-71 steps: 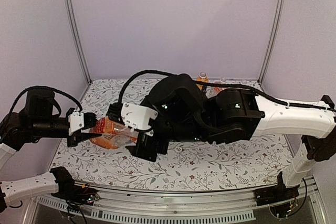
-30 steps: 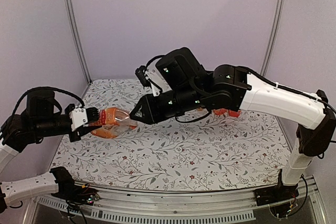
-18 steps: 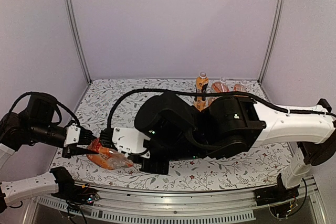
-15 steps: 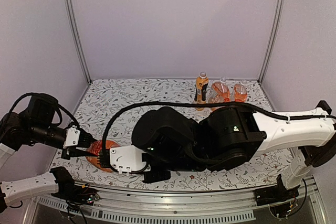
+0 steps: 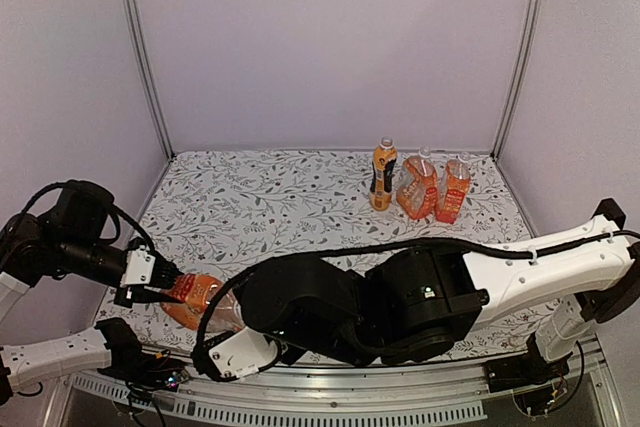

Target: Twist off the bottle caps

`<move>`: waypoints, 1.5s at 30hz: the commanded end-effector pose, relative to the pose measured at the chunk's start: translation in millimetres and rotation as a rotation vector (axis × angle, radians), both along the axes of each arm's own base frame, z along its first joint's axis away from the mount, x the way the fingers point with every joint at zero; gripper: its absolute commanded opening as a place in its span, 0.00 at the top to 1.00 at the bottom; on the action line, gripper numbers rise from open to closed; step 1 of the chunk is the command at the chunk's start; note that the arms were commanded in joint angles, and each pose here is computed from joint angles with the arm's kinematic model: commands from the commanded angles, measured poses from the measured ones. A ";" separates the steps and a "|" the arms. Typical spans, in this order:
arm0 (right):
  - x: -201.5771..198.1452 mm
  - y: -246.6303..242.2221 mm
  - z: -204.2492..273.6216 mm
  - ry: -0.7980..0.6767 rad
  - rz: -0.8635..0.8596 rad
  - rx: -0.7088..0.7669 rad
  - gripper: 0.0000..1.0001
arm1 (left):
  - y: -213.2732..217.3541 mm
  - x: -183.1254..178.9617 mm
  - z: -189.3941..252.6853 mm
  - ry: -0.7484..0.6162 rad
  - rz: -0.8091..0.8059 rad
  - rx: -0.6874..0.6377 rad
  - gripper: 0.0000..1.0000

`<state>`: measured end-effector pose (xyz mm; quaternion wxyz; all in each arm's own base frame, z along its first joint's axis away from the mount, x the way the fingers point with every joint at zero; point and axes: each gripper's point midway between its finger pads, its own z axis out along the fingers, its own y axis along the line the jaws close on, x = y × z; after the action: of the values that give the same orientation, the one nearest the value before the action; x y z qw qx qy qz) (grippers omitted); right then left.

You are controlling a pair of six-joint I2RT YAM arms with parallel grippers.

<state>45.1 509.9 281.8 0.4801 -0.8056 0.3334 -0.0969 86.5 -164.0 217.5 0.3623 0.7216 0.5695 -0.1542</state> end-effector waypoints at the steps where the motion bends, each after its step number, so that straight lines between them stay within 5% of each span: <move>1: 27.0 9.3 20.6 -0.060 -0.128 0.123 0.09 | -0.4 -14.8 -3.4 0.060 -0.038 -0.008 1.00; 3: 28.0 8.2 25.3 -0.021 -0.154 0.165 0.01 | -1.6 -7.5 -1.6 0.044 -0.002 -0.018 1.00; 11: 20.9 -11.5 46.5 0.447 -0.172 0.366 0.01 | -4.9 54.7 15.0 -0.134 0.256 -0.092 1.00; 15: 50.0 -22.8 55.1 0.626 -0.310 0.475 0.01 | -3.7 67.1 19.5 -0.183 0.302 -0.105 1.00; 18: 81.3 -23.3 59.2 0.914 -0.474 0.590 0.04 | -2.1 74.5 22.5 -0.212 0.334 -0.111 1.00; 23: 107.5 -9.7 36.6 1.511 -0.759 0.667 0.24 | -2.6 76.2 22.9 -0.219 0.335 -0.111 1.00; 32: 95.3 -0.4 33.1 1.619 -0.759 0.623 0.38 | -2.1 76.2 20.5 -0.230 0.328 -0.106 1.00; 41: 88.4 -6.0 19.8 1.635 -0.803 0.560 0.67 | -1.3 77.3 19.7 -0.236 0.330 -0.099 1.00; 45: 91.4 -8.7 17.6 1.616 -0.821 0.563 0.89 | -2.0 77.5 19.9 -0.237 0.327 -0.098 1.00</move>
<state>138.5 504.5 300.3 0.2173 -0.3040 0.8267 0.4207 162.4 -163.5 236.4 0.4751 0.6150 0.6283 -0.0363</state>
